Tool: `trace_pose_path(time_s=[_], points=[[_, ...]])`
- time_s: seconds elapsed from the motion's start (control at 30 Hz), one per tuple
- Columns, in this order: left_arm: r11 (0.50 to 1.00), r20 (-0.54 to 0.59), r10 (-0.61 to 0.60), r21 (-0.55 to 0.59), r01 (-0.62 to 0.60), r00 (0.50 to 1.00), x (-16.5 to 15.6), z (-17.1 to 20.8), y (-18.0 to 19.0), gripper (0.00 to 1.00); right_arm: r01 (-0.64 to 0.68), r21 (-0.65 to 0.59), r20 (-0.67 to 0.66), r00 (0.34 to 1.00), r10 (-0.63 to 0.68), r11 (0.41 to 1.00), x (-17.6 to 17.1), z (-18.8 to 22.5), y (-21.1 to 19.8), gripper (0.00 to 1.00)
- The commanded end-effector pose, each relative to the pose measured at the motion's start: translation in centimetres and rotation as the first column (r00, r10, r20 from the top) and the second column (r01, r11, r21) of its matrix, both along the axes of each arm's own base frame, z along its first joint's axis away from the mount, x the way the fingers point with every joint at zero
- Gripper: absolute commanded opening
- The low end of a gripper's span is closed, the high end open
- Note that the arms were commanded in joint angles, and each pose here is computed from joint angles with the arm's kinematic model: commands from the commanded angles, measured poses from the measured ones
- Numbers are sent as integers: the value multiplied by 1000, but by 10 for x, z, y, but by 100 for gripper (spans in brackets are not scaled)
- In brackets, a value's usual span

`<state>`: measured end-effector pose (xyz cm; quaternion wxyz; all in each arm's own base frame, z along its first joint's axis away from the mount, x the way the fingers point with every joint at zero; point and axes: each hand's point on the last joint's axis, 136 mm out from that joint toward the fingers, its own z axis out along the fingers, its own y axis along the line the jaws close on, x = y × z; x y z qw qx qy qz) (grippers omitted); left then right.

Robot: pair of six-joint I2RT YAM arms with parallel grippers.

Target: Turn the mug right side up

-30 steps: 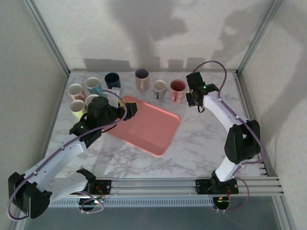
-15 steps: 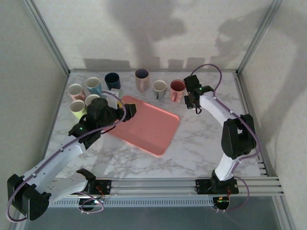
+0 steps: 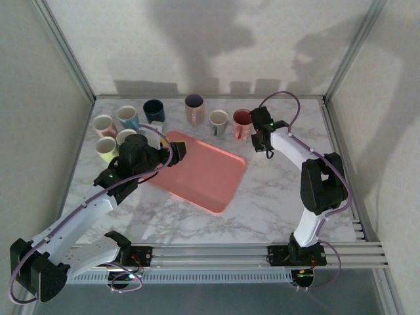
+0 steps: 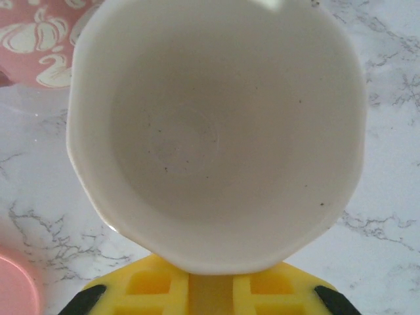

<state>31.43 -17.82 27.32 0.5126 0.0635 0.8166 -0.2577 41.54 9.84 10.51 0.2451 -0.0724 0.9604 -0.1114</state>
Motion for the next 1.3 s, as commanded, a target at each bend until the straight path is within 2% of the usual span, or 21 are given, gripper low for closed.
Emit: trace_pose_path(time_s=[0.0, 0.1, 0.2, 0.4, 0.6, 0.73, 0.83, 0.87, 1.1, 1.2, 1.27], points=[[1000, 7, 20, 11, -20, 1000, 2, -2, 6, 71, 28, -13, 66, 997, -28, 1000, 9, 9, -5, 18], [1000, 8, 22, 8, -22, 1000, 2, -1, 6, 71, 33, -1, 62, 998, -33, 999, 4, 11, -6, 32], [1000, 13, 23, 2, -23, 1000, 2, 1, 6, 72, 36, 29, 68, 997, -38, 999, -3, 20, -5, 42], [999, 32, 47, -1, -47, 998, 5, 7, 9, 72, 22, 126, 110, 993, -36, 992, -23, 58, -1, 52], [995, 95, 102, -14, -101, 990, 9, 20, 19, 72, -90, 253, 189, 981, 42, 963, -47, 100, 13, 59], [990, 126, 141, -25, -139, 982, 10, 26, 27, 72, -151, 306, 246, 966, 76, 940, -56, 124, 19, 70], [986, 132, 168, -23, -167, 977, 11, 27, 33, 73, -177, 330, 280, 956, 83, 927, -56, 138, 21, 85], [984, 133, 181, -23, -179, 974, 11, 28, 36, 73, -185, 336, 291, 953, 85, 924, -56, 142, 22, 99], [964, 192, 266, -40, -263, 945, 9, 38, 56, 79, -207, 353, 343, 936, 80, 913, -55, 164, 19, 99], [953, 221, 304, -58, -299, 927, 9, 46, 66, 99, -205, 361, 356, 932, 69, 910, -54, 170, 15, 99], [947, 230, 320, -57, -315, 919, 10, 49, 71, 100, -206, 368, 365, 929, 63, 907, -54, 172, 12, 99]])
